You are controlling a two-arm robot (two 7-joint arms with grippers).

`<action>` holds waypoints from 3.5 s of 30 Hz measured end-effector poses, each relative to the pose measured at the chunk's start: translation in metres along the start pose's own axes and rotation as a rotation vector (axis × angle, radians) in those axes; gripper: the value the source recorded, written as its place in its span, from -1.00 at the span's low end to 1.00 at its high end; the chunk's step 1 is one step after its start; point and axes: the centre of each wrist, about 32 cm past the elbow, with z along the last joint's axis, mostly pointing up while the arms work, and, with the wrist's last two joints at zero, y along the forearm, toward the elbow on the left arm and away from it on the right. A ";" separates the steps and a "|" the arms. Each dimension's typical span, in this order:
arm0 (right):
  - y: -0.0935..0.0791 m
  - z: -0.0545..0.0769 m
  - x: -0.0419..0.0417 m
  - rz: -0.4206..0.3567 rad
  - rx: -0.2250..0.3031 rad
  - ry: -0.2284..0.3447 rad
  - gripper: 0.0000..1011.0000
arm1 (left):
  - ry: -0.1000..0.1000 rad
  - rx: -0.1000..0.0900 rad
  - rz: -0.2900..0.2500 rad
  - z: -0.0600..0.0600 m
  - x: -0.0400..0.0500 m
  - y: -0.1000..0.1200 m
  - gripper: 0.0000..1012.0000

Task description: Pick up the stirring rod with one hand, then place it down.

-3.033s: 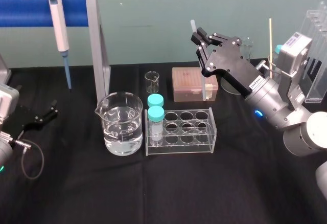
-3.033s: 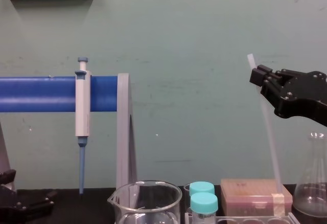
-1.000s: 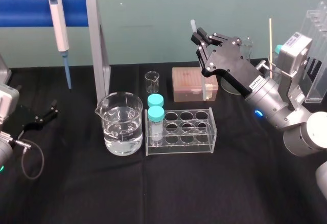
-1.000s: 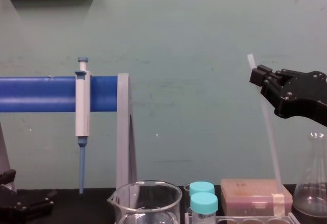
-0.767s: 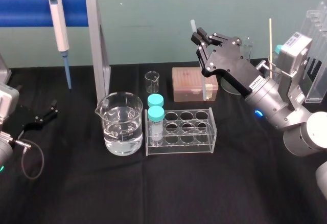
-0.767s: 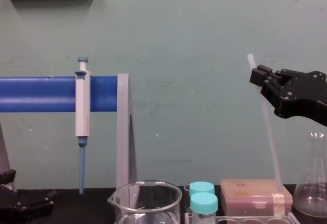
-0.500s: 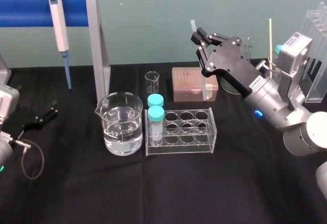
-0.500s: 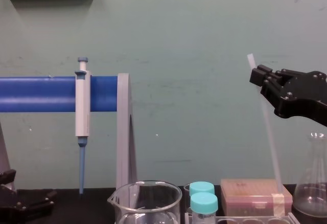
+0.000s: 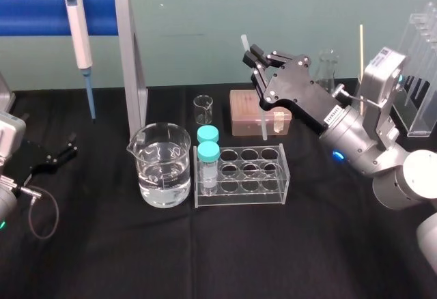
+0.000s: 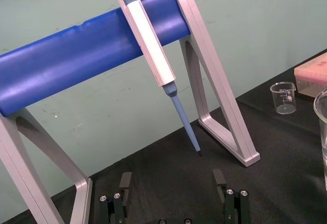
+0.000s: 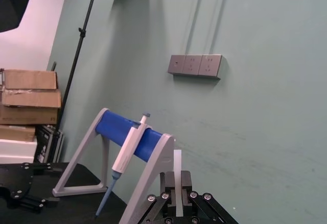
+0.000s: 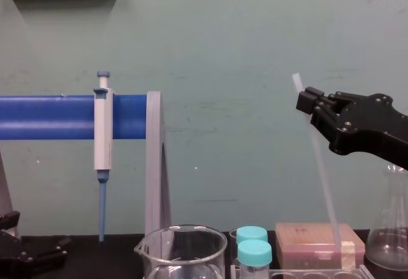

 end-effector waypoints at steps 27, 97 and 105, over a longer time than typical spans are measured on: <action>0.006 -0.012 -0.0027 0.059 -0.015 0.050 -0.87 | 0.000 0.000 0.000 0.000 0.0000 0.000 0.98; 0.010 -0.048 0.0094 0.156 -0.073 0.135 -0.87 | 0.000 0.000 0.000 0.000 0.0000 0.000 0.98; 0.011 -0.052 0.0100 0.167 -0.083 0.138 -0.87 | 0.000 0.000 0.000 0.000 0.0000 0.000 0.98</action>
